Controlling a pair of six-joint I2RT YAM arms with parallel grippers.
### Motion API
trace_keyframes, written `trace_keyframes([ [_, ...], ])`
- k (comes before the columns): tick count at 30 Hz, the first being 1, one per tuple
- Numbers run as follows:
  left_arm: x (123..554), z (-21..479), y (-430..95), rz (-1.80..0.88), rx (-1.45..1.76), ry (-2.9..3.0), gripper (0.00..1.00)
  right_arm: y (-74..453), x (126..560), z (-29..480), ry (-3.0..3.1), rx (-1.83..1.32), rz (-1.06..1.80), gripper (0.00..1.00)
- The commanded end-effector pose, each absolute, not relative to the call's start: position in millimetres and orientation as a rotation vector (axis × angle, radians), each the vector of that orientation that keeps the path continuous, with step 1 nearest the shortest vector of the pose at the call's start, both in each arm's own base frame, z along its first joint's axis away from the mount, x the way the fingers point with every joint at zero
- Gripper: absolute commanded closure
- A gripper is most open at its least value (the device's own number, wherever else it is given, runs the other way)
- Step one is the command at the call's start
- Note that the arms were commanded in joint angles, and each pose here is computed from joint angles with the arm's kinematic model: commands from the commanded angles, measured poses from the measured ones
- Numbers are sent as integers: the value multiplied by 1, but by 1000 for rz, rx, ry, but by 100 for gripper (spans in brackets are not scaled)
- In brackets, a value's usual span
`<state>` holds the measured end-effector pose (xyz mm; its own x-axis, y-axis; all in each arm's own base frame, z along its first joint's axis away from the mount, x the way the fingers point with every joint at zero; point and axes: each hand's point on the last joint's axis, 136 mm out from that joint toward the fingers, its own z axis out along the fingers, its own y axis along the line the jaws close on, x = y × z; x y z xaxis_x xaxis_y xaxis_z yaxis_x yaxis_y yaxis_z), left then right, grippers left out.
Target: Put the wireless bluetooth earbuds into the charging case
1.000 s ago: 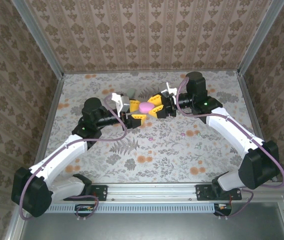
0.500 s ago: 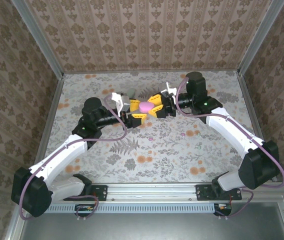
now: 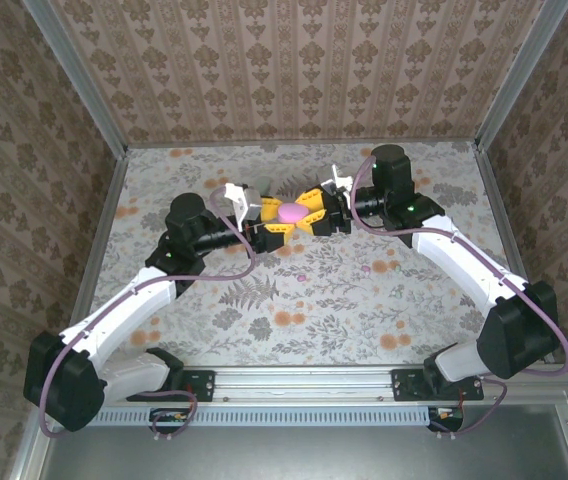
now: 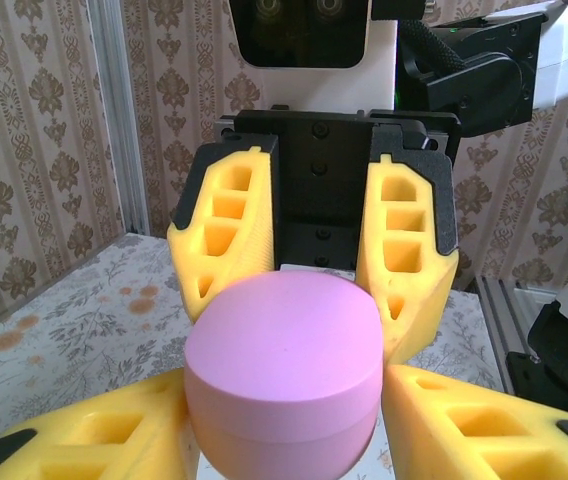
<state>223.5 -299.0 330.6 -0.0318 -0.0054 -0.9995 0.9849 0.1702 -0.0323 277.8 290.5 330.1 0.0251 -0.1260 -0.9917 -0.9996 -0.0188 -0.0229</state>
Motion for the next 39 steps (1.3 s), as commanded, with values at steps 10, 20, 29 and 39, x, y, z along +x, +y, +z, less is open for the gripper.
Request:
trace_keyframes([
  [10, 217, 349, -305, -1116, 1105, 1233, 61, 293, 279, 325, 1279, -1330, 1125, 66],
  [20, 219, 351, -303, -1077, 1097, 1222, 73, 288, 286, 329, 1352, -1255, 1109, 48],
  [29, 229, 351, -297, -1003, 1029, 1222, 74, 264, 281, 360, 1483, -1002, 1169, 29],
  [39, 241, 350, -294, -935, 939, 1203, 74, 244, 286, 361, 1743, -687, 1188, 25],
])
